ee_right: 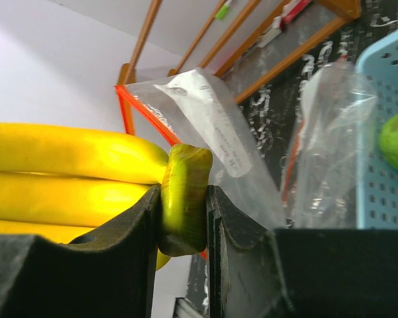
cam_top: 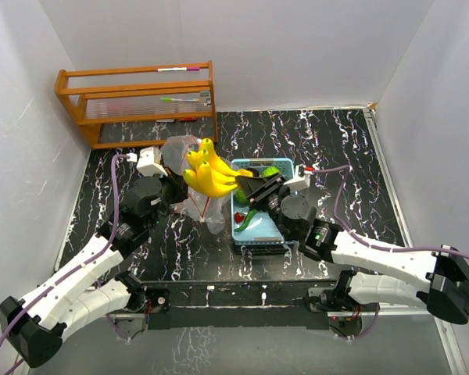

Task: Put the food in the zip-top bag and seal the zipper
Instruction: Place the fake fruit in the zipper food storage bag.

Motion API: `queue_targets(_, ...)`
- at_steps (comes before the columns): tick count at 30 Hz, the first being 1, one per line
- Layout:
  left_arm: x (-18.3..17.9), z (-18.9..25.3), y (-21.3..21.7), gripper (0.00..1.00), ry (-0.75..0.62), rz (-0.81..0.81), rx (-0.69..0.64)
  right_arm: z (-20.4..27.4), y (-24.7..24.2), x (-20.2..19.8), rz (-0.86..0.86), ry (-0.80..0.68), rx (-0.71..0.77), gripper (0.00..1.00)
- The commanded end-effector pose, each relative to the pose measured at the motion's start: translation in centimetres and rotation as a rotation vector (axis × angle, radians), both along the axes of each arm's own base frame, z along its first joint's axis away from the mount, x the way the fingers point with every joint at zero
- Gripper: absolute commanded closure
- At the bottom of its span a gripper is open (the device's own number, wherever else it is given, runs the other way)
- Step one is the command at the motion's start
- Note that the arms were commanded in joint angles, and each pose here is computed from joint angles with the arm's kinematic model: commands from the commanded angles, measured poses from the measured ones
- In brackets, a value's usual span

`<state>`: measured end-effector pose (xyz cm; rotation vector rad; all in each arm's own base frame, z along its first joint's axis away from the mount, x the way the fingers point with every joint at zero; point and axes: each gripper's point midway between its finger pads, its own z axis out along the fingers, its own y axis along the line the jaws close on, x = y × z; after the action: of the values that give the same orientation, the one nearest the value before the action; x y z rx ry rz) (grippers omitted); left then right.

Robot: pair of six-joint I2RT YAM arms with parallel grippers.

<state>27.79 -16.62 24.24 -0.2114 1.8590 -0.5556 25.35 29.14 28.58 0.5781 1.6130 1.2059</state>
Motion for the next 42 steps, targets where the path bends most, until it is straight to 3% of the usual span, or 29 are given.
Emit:
queue_targets(1, 0.0, 1.5, 0.2, 1.00, -0.045, 0.008, -0.042, 1.1, -2.9, 0.7, -0.129, 0.026, -0.007, 0.92)
queue_targets(9, 0.1, 2.6, -1.0, 1.00, -0.052, -0.039, -0.078, -2.3, -5.4, 1.8, -0.271, 0.099, -0.258, 0.92)
queue_targets(22, 0.4, 1.4, -3.0, 1.00, -0.013, -0.101, -0.103, -4.5, -3.2, 2.5, -0.308, 0.130, -0.564, 0.92)
queue_targets(42, 0.5, 5.3, -3.1, 1.00, -0.096, -0.111, -0.133, -7.9, -3.2, 1.3, -0.344, 0.177, -0.780, 0.92)
